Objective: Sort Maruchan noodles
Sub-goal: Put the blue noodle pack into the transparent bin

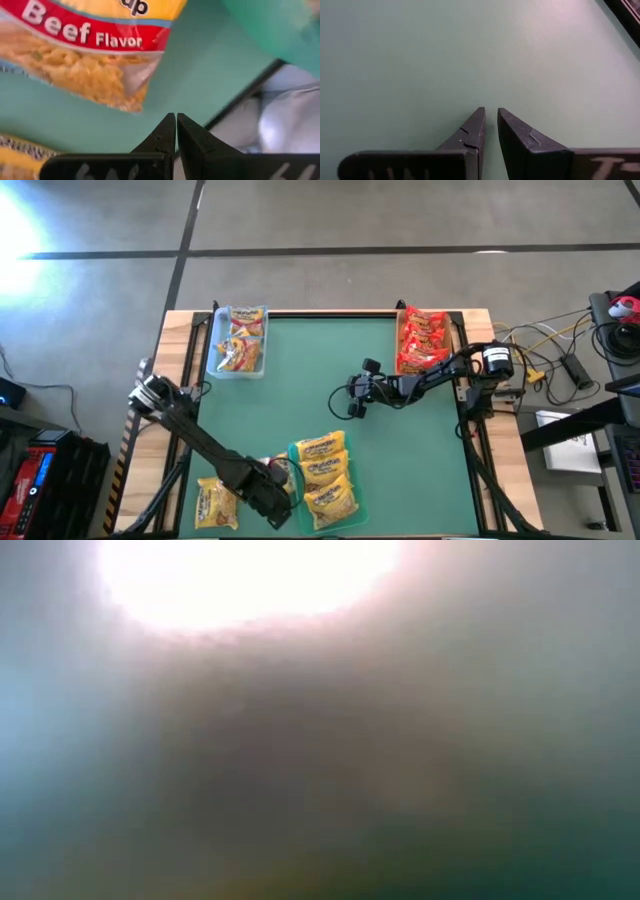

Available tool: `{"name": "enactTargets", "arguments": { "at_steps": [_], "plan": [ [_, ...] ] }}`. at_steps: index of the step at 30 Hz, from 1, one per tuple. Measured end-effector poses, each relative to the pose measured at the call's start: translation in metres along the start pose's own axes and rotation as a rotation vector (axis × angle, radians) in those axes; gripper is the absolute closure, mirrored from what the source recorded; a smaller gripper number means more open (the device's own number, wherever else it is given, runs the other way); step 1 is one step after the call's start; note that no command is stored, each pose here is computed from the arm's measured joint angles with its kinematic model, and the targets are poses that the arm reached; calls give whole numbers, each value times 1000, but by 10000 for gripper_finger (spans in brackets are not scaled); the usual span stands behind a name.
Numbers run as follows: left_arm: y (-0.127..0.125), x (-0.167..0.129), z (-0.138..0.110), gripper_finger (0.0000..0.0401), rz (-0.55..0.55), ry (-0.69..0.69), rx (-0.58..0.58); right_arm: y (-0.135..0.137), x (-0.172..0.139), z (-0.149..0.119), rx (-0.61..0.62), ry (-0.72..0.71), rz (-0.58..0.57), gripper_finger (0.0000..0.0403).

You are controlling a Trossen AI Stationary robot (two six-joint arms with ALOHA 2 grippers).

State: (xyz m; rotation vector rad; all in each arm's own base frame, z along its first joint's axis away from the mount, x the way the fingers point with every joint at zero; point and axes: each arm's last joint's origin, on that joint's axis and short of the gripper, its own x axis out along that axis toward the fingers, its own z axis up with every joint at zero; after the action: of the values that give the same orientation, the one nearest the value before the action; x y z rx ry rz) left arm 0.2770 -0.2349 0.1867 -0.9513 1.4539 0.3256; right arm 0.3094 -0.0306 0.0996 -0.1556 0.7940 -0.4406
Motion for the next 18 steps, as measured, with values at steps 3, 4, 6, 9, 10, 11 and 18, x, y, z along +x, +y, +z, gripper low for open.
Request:
{"name": "enactTargets", "arguments": {
  "at_steps": [3,4,6,9,10,11,18],
  "plan": [
    [-1,8,4,401,27,-6,35,0,0,0,-1,1,0,360],
    [0,9,6,401,35,-7,48,0,0,0,-1,1,0,360],
    [5,12,11,401,57,-8,55,0,0,0,-1,1,0,360],
    [16,18,17,401,93,-4,47,0,0,0,0,1,0,360],
    [19,20,20,401,103,-1,42,0,0,0,-1,2,0,360],
    [22,22,22,401,114,4,41,0,0,0,-1,2,0,360],
    [37,22,47,401,132,24,102,0,0,0,8,2,0,360]
  ]
}}
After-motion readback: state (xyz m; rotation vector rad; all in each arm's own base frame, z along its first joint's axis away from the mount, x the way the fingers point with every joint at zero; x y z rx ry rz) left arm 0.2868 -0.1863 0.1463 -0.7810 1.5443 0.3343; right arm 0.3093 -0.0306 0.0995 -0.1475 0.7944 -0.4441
